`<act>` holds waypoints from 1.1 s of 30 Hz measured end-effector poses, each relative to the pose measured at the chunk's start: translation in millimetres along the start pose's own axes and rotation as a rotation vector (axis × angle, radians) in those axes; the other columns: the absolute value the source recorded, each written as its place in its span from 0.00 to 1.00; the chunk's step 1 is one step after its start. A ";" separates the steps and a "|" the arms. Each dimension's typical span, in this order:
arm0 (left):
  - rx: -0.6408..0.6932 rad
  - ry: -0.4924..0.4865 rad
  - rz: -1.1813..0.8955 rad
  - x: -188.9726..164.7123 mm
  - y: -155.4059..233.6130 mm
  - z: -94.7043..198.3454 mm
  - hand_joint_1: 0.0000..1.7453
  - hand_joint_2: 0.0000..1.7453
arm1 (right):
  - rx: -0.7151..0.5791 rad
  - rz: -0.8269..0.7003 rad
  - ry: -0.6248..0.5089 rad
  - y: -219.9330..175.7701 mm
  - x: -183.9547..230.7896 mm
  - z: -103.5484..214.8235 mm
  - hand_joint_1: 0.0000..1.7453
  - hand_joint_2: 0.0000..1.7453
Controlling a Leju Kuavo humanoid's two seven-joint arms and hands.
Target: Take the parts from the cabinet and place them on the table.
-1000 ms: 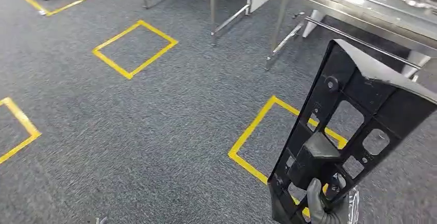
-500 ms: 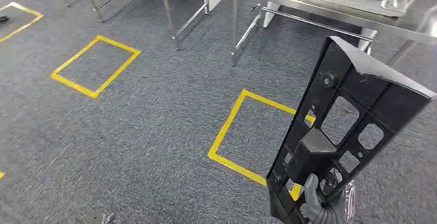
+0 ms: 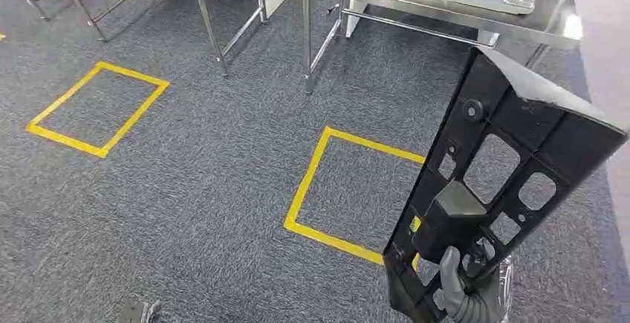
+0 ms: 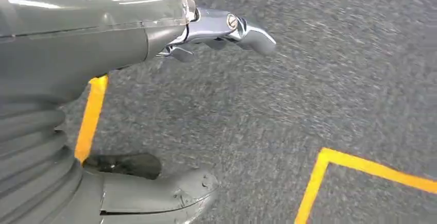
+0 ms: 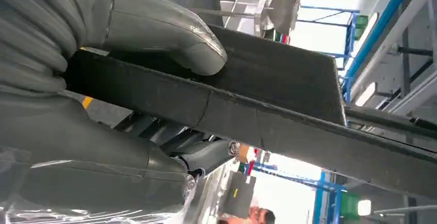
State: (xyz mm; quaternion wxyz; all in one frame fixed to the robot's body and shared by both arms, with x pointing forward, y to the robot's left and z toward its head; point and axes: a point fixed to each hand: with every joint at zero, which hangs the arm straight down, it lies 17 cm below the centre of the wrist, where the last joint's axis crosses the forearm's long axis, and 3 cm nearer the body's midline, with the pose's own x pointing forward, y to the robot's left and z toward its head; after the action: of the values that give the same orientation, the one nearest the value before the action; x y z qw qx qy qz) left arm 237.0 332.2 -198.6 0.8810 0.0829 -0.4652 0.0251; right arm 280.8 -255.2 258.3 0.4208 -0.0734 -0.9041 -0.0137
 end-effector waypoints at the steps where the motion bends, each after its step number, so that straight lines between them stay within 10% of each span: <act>1: 0.000 -0.001 0.000 0.7 0.2 -0.5 0.00 1.00 | 0.000 0.001 0.000 -0.3 0.0 0.1 1.00 1.00; 33: -0.017 0.009 0.025 -12.7 -5.5 12.8 0.00 1.00 | -0.007 0.004 0.042 1.5 -4.4 -6.3 1.00 1.00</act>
State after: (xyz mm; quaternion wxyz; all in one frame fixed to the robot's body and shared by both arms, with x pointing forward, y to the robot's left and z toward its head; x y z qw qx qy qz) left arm 220.1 324.9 -202.7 0.8834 0.0698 -0.4623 0.0325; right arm 288.6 -254.7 259.0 0.4395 -0.0765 -0.8948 -0.0173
